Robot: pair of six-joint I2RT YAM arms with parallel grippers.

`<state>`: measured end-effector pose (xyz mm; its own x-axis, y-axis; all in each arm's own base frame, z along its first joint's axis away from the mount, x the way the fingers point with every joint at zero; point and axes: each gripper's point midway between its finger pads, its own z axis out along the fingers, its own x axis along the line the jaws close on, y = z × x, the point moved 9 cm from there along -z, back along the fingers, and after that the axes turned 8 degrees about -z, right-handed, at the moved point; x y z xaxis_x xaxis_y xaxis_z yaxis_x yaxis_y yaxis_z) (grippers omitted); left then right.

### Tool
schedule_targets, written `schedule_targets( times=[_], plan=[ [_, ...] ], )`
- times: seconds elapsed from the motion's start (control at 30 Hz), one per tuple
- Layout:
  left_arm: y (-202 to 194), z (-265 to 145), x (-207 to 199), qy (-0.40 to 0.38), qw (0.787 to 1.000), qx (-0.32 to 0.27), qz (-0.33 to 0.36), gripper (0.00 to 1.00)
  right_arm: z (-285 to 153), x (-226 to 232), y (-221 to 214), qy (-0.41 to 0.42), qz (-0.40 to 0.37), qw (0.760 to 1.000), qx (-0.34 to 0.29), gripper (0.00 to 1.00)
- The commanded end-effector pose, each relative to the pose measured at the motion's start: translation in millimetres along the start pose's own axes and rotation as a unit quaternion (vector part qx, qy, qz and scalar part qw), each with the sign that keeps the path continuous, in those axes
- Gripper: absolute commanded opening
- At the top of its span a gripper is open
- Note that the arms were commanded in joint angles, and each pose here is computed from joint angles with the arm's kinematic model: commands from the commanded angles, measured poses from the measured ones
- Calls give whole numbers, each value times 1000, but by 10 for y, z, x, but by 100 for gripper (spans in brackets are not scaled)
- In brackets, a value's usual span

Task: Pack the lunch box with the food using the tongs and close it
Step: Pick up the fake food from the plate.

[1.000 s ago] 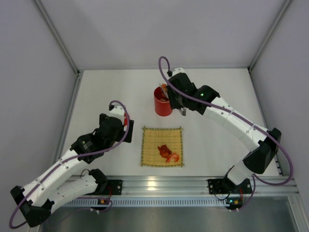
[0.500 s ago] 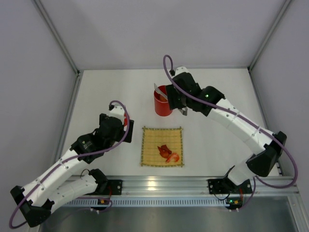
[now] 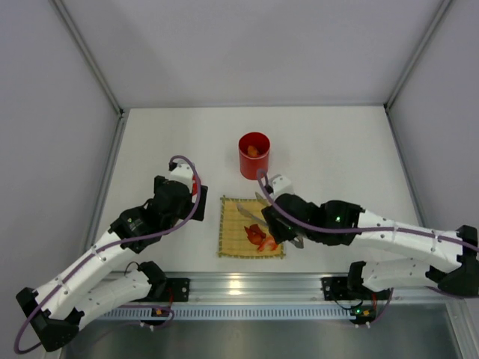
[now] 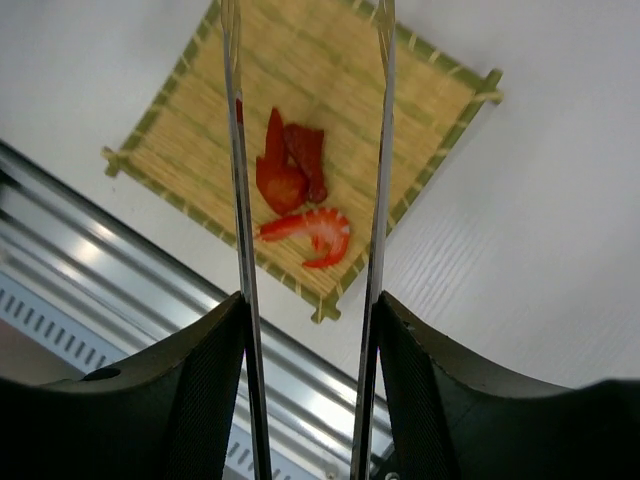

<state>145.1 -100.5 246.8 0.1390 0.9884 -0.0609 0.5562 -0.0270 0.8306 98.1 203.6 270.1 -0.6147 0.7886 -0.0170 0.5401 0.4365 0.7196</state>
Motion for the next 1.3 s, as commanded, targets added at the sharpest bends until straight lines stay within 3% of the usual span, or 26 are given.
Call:
schedule_targets(
  times=[0.0,0.43,0.7,0.97,1.27],
  plan=[
    [28,-9,-10,-8,1000,-16,-8,99,42,190,-217,4,11,1000,12,52],
    [31,-6,-13,-7,1000,-15,-8,99,165,248,-612,-8,17,999,48,52],
    [34,-8,-13,-8,1000,-16,-8,99,230,269,-687,-2,22,998,54,49],
    [33,-5,-15,-8,1000,-16,-8,99,288,325,-708,10,22,998,60,40],
    [34,-8,-14,-8,1000,-16,-9,99,339,339,-788,12,17,997,78,40]
  ],
)
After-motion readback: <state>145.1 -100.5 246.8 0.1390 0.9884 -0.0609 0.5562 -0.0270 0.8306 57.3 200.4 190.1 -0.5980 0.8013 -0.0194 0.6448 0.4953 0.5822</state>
